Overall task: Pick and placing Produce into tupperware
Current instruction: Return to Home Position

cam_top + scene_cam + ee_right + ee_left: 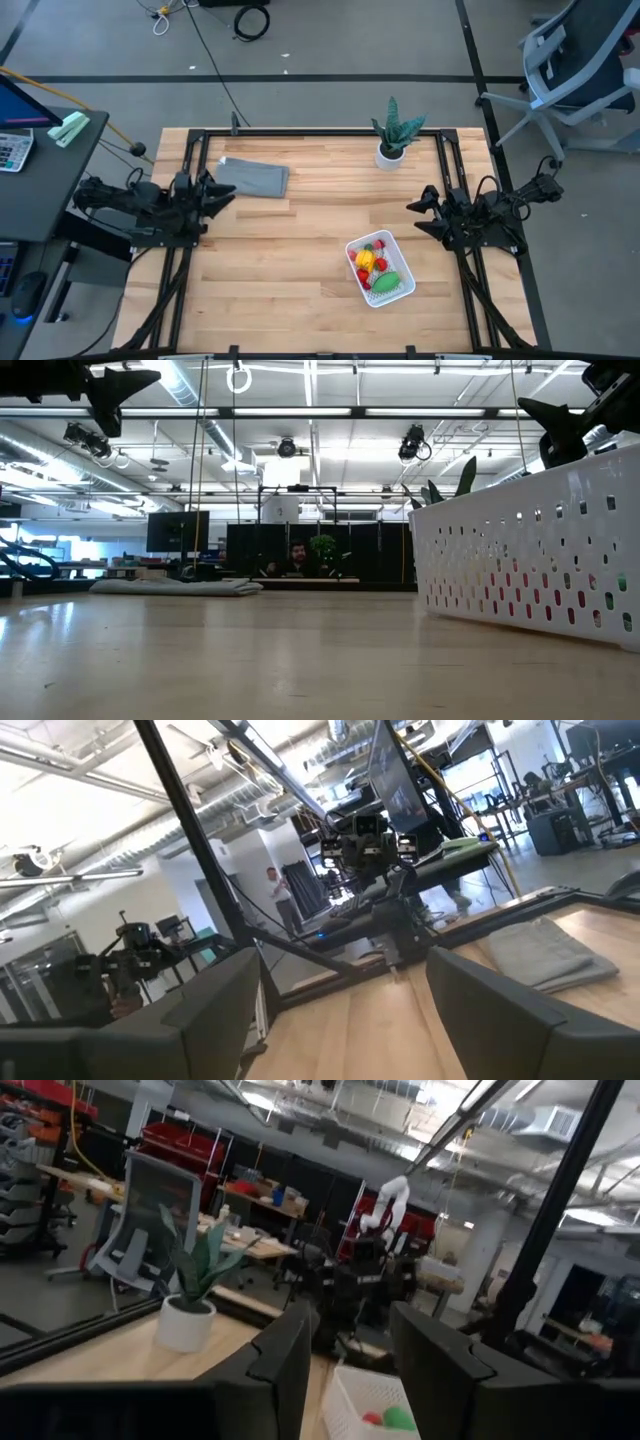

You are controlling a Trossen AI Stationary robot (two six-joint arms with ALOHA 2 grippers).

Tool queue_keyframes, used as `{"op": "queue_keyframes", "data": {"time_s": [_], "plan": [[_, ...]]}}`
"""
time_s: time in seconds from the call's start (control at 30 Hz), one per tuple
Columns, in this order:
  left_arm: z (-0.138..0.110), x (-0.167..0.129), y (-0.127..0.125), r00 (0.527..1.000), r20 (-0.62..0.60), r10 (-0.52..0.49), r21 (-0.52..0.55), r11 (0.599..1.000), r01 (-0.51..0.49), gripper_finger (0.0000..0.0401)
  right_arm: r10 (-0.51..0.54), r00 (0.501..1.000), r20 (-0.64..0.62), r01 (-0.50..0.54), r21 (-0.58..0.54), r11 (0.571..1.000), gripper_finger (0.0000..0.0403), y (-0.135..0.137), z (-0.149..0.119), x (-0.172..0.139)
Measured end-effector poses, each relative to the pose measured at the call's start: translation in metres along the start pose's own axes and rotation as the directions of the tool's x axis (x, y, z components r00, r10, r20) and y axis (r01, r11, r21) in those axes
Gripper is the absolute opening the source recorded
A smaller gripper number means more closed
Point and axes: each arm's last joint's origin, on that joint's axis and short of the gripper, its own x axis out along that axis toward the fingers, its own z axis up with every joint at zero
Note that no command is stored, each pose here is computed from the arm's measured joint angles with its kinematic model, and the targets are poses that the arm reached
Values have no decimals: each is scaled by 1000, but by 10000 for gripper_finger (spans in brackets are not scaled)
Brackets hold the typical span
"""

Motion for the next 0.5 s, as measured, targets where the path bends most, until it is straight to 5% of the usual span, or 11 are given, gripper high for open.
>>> {"op": "queue_keyframes", "data": {"time_s": [0.23, 0.5], "plan": [[-44, -2, 13, 998, 67, -16, -72, 997, 20, 138, 0, 1000, 0, 0, 31, 1000, 297, 0, 0, 0], [-33, -1, 6, 989, 65, -132, -28, 991, 134, 145, -3, 1000, -7, 3, 62, 998, 297, 0, -1, 0]]}}
